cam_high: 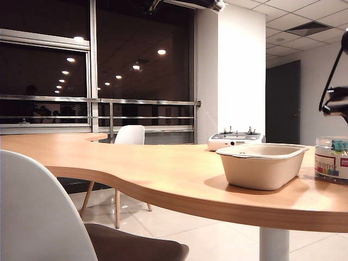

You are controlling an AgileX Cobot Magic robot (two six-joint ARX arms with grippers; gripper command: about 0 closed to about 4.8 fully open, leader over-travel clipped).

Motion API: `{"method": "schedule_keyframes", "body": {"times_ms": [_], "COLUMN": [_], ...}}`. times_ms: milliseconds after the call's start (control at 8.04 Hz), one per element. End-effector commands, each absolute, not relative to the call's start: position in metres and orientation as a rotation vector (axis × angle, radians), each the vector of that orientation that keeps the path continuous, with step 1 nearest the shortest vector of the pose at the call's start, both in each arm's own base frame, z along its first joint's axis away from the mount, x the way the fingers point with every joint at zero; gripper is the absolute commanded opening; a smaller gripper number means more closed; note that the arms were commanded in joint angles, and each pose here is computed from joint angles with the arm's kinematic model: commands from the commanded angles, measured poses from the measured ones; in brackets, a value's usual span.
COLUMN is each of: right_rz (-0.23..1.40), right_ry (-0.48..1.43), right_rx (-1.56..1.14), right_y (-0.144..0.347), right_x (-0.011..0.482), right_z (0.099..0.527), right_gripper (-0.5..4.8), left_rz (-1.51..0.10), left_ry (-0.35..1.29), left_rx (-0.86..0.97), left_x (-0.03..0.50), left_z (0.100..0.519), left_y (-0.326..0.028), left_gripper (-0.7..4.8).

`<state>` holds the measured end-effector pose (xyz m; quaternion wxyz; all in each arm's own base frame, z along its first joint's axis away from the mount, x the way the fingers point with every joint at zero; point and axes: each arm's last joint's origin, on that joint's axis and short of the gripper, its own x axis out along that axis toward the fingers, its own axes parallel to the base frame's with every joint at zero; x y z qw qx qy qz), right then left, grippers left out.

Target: Pick up the box filled with clips, pour some clips from it into the rectangular paper box, and then put the clip box back on the table.

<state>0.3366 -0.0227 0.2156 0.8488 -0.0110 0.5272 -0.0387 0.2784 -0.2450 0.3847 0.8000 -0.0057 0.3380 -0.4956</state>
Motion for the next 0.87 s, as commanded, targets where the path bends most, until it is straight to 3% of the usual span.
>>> {"method": "schedule_keyframes", "body": {"times_ms": [124,249,497,622,746,870], "right_rz": [-0.086,-0.086,-0.085,-0.087,-0.087,-0.090], "right_ry": [1.030,1.014,0.982,0.976,0.951,0.836], "right_rx": [-0.022,-0.023,-0.022,-0.024,-0.025,-0.011], "right_y": [-0.024,-0.024,-0.024,-0.024,-0.023,-0.020], "right_x": [0.347,0.349,0.353,0.348,0.342,0.316], "right_z": [0.252,0.260,0.273,0.300,0.312,0.351], "right_gripper": [1.54,1.54,2.03,-0.01,-0.01,-0.01], "left_rz": [-1.062,-1.059,-1.059,-0.972,-0.924,-0.837], "left_ry": [0.705,0.702,0.699,0.643,0.601,0.507], "left_rx": [-0.016,-0.015,-0.015,0.020,0.069,0.139], "left_x": [0.274,0.274,0.273,0.265,0.259,0.235], "left_z": [0.392,0.393,0.394,0.407,0.415,0.441], "left_y": [-0.242,-0.241,-0.241,-0.231,-0.223,-0.199], "left_gripper": [-0.06,-0.06,-0.06,-0.06,-0.06,-0.06]}}
